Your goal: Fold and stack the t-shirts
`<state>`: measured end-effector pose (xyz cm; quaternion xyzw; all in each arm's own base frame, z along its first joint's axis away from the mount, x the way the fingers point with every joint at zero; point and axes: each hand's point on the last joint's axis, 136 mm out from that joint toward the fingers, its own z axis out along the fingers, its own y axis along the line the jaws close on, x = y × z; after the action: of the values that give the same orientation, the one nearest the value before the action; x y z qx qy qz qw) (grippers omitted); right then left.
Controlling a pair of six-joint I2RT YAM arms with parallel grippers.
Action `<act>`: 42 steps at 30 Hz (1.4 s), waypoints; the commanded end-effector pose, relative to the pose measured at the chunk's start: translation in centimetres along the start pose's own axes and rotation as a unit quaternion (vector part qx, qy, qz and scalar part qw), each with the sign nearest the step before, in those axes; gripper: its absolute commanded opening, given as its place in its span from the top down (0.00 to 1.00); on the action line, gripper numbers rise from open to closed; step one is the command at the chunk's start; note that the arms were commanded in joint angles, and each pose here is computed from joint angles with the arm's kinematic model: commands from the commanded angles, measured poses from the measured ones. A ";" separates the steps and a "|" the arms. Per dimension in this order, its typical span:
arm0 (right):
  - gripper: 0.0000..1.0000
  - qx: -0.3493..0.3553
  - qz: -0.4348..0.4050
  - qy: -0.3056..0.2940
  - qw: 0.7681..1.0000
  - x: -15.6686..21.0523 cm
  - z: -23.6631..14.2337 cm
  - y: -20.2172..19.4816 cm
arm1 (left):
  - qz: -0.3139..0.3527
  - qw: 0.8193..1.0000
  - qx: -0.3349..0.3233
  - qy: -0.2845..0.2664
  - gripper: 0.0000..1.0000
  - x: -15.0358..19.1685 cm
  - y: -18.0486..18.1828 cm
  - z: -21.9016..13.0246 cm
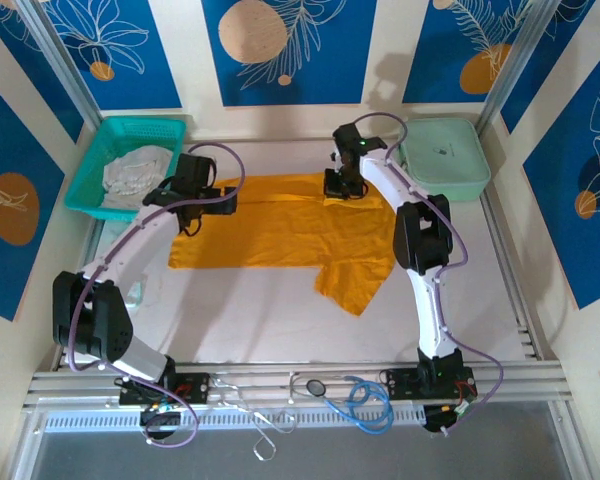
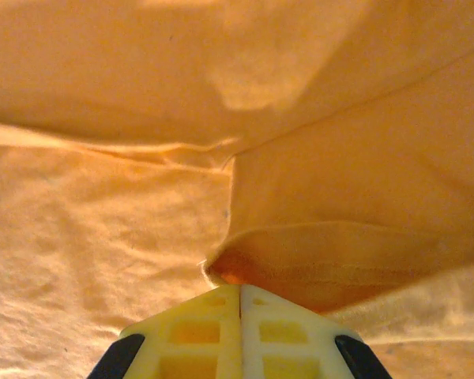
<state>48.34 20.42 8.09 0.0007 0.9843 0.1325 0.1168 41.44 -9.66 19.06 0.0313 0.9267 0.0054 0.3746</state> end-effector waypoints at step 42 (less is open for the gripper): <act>0.64 -0.012 0.080 0.007 0.997 -1.8 1.1 -10.5 | 0.009 0.999 0.016 0.029 0.00 1.9 -1.5 0.6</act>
<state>51.65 9.42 2.90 0.0859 0.9850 0.1140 0.0974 40.85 -10.60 17.25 0.0458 0.9346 -0.0021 0.3528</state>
